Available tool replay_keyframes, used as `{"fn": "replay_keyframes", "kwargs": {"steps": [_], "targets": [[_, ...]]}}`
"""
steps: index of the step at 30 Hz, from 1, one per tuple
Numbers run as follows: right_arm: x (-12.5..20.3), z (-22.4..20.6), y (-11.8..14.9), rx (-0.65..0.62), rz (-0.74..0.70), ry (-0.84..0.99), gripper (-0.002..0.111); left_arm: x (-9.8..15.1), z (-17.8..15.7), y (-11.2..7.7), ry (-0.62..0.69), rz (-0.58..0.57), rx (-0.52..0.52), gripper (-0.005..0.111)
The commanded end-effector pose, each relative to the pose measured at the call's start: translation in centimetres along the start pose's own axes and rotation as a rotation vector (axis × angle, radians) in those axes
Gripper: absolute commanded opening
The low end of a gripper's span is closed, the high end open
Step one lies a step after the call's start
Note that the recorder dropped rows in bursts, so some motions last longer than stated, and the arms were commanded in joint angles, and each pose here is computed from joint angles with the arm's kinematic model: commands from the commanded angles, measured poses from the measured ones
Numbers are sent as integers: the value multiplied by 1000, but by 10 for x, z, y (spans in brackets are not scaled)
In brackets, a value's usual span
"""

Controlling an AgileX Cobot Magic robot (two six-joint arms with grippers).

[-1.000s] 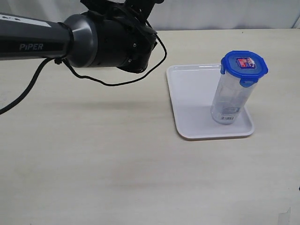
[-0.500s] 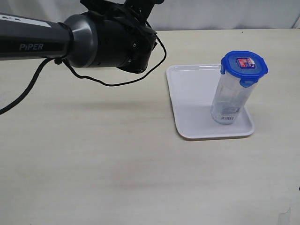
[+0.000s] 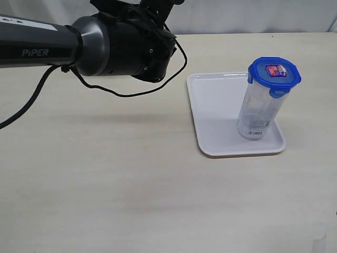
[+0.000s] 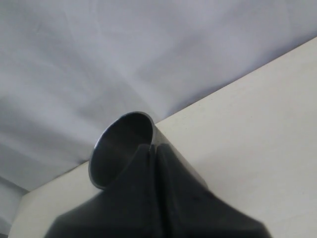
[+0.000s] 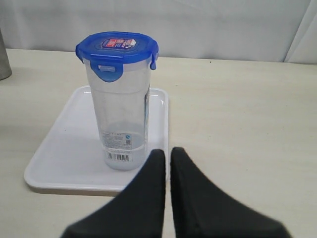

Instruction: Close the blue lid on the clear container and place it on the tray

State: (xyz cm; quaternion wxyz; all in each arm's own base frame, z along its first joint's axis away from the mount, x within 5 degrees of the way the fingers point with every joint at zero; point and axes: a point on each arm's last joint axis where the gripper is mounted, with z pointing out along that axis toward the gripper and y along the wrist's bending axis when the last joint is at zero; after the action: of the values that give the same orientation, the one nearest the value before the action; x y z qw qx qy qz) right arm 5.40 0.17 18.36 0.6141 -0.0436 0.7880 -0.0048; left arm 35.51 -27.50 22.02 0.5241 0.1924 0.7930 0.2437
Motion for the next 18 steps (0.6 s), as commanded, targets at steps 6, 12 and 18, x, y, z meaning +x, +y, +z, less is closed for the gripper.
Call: {"fn": "replay_keyframes", "kwargs": {"steps": [6,12,18], "targets": [[1,0,-1,8,-9,3,4,-2,-2,5,0,-14,-11,0],[1,0,-1,8,-9,3,4,-7,-10,14,-15,-29,-11,0],[1,0,-1,8,-9,3,4,-10,-38,51,-45,-61,2,0]]}}
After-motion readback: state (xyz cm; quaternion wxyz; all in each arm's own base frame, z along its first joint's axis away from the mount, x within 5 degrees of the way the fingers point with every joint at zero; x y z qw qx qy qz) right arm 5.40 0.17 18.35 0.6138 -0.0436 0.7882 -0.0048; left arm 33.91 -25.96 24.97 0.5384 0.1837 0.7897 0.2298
